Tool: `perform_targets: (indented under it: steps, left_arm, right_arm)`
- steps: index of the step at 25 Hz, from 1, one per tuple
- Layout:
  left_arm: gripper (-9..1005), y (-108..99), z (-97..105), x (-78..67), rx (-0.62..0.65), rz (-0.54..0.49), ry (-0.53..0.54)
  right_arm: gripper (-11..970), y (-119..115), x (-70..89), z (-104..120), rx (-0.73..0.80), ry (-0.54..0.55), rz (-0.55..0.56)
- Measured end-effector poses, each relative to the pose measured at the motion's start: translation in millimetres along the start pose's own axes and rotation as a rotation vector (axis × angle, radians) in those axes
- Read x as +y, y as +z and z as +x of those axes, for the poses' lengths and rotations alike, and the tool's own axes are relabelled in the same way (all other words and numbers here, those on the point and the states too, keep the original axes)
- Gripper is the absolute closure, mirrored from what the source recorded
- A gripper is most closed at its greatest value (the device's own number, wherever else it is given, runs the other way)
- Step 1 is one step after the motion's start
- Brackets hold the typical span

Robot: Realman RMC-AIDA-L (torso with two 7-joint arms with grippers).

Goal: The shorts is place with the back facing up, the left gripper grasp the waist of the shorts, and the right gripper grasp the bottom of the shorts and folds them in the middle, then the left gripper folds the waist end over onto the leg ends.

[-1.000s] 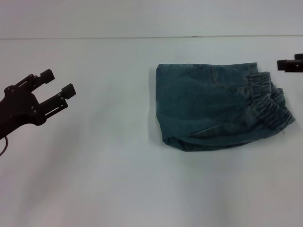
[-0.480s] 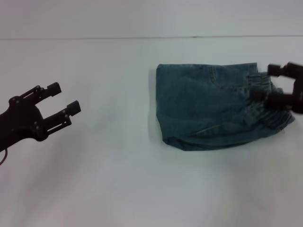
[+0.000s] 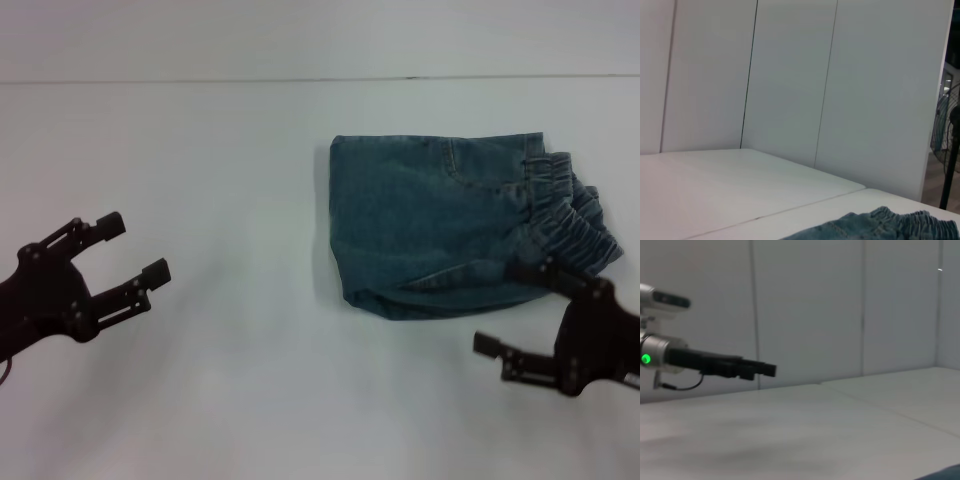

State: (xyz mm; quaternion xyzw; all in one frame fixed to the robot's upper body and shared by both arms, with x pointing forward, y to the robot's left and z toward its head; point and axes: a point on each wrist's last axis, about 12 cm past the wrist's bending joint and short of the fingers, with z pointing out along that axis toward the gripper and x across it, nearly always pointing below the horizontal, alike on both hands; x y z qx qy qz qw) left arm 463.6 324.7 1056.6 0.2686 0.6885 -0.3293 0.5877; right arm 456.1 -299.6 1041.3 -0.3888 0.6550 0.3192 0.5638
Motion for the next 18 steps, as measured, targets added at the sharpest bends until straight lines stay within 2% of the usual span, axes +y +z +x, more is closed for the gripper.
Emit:
perform_targets:
  steps: [7, 11, 18]
  left_arm:
    - [137, -9, 13, -14.0, 0.001, 0.032, 0.015]
    - [137, -7, 15, -19.5, 0.033, 0.104, 0.019]
    - [137, -13, 18, -20.2, 0.062, 0.107, 0.020]
  right_arm:
    - [28, 11, 16.8, 15, -0.010, -0.086, -0.050]
    - [28, 18, 16.8, 14, -0.020, -0.088, -0.077]
    - [28, 21, 16.8, 14, -0.010, -0.087, -0.097]
